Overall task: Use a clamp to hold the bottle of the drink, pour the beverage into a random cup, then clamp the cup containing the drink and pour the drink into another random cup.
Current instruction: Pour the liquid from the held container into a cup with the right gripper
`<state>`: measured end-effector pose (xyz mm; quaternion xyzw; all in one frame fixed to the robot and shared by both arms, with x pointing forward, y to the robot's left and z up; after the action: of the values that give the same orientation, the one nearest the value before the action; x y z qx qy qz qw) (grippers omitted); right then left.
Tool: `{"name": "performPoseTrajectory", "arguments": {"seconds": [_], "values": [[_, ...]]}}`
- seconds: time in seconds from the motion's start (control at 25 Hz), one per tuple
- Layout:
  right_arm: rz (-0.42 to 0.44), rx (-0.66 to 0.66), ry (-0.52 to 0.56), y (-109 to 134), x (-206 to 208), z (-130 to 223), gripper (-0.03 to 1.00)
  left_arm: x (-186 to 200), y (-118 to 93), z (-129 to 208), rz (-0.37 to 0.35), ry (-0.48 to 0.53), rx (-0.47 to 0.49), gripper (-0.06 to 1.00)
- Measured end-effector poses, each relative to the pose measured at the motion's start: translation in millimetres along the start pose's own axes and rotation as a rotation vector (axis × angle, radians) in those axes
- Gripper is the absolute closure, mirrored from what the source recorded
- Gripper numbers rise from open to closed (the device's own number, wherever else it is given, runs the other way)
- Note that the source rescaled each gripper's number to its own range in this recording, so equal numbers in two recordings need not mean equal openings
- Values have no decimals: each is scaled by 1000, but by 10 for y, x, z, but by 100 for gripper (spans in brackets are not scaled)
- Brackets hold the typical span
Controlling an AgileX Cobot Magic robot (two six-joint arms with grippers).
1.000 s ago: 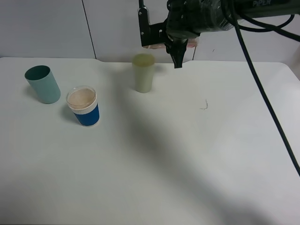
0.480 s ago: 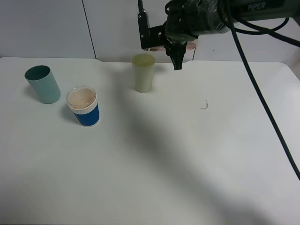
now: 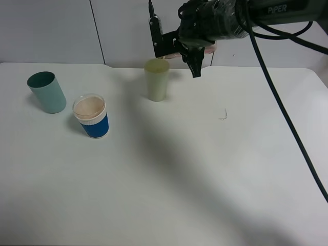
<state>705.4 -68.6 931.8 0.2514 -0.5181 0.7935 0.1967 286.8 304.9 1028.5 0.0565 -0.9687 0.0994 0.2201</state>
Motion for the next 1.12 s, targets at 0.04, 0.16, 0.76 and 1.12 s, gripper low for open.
{"name": "performPoseTrajectory", "arguments": {"seconds": [0.04,0.16,0.76,1.12], "values": [[0,4,-1,-1,2,-6,97,0,0,0,0,0,0,-6],[2,10,-3,-3,9,-21,97,0,0,0,0,0,0,-6],[2,69,21,-3,10,15,97,0,0,0,0,0,0,-6],[1,79,33,-3,10,34,97,0,0,0,0,0,0,-6]]}}
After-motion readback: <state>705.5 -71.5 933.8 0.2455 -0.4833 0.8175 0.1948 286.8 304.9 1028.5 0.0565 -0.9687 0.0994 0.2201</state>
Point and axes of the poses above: a point on each arm's last joint axis where the gripper is mounted, x pointing back along that axis away from the gripper, y along the wrist's bending axis when the last joint is at zero, z = x × y, the point moved 6 cm from there along -x, pointing out along that axis toward the gripper, and after that the axes turned 10 degrees about x, right-handed, at the moved point
